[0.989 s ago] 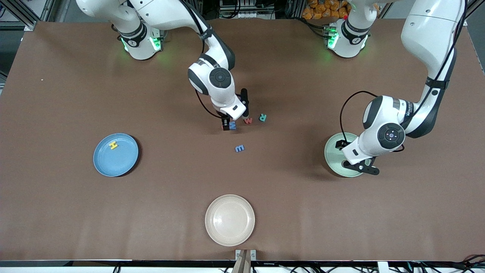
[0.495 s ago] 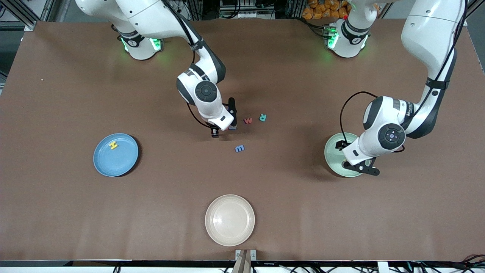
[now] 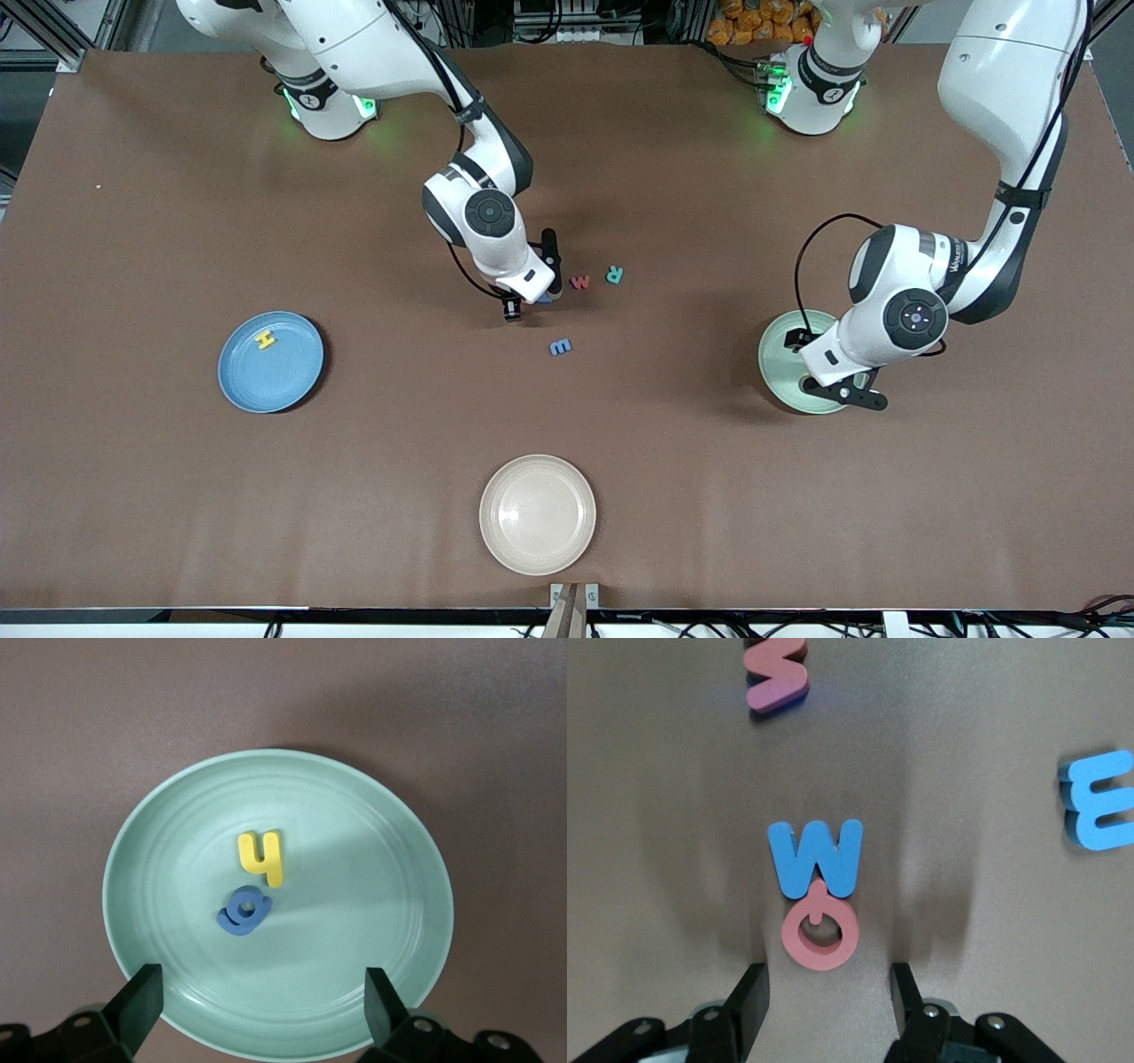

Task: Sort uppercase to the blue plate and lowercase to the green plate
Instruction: 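Grasp the pink O with the right gripper and lift it, then place the pink O on the blue plate while the left gripper reaches letters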

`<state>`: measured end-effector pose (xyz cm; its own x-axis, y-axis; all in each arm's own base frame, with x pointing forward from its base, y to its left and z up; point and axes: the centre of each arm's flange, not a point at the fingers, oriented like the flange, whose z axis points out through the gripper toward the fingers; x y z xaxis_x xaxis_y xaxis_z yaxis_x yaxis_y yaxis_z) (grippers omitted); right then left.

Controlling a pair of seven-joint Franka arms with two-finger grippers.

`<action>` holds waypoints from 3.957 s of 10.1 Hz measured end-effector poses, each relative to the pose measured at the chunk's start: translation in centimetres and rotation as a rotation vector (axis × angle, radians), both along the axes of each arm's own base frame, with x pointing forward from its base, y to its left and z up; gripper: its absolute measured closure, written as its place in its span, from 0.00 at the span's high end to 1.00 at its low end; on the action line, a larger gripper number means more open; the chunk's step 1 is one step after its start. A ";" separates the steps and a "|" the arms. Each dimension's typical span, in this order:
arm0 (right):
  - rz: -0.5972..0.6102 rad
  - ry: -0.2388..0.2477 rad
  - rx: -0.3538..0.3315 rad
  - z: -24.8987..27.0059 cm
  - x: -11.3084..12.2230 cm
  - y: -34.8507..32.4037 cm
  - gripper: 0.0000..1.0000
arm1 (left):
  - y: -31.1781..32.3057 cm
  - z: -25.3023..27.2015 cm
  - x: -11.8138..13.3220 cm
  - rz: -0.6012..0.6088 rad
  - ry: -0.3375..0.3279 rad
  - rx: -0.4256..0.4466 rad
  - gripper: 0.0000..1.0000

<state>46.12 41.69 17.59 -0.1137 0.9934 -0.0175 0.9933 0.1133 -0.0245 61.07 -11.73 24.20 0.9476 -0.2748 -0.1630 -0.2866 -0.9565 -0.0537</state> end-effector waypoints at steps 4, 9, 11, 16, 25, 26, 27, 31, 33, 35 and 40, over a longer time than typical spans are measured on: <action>-0.005 0.007 0.023 0.2 -1.1 1.5 0.63 | 0.0 0.0 0.0 0.000 0.000 0.000 1.00; -0.005 0.001 0.028 0.3 -0.9 1.8 0.40 | 0.0 0.0 0.0 0.000 0.000 0.000 1.00; -0.005 0.001 0.028 0.4 -0.8 1.8 0.37 | 0.0 0.0 0.0 0.000 0.000 0.000 1.00; -0.025 0.105 -0.066 4.5 1.1 1.7 0.37 | 0.0 0.0 0.1 0.001 -0.002 -0.001 1.00; -0.489 0.221 -0.187 18.4 15.8 -27.2 0.37 | -16.3 -0.1 0.0 0.230 -0.094 -0.008 1.00; -0.549 0.225 -0.215 17.7 16.4 -30.4 0.37 | -18.9 0.0 -0.7 0.266 -0.103 -0.014 1.00; -0.598 0.232 -0.263 16.6 16.6 -33.1 0.37 | -22.0 0.4 -1.7 0.304 -0.108 -0.028 1.00; -0.706 0.313 -0.343 10.5 16.6 -39.1 0.37 | -31.6 -0.6 -5.0 0.413 -0.101 -0.066 1.00; -0.738 0.318 -0.351 9.8 16.6 -39.8 0.48 | -33.0 -1.9 -4.7 0.452 -0.107 -0.087 1.00; -0.752 0.314 -0.353 9.9 16.6 -39.4 0.75 | -34.7 -2.3 -4.8 0.493 -0.121 -0.115 1.00; -0.781 0.309 -0.356 16.9 16.1 -39.5 1.00 | -40.2 -4.7 -7.1 0.515 -0.164 -0.174 1.00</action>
<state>62.22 2.18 34.47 0.5387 0.7313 -0.4183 0.7274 -0.6542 -0.2071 54.00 -51.89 19.51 0.9755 0.2201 0.0036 0.2183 -0.9694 0.1127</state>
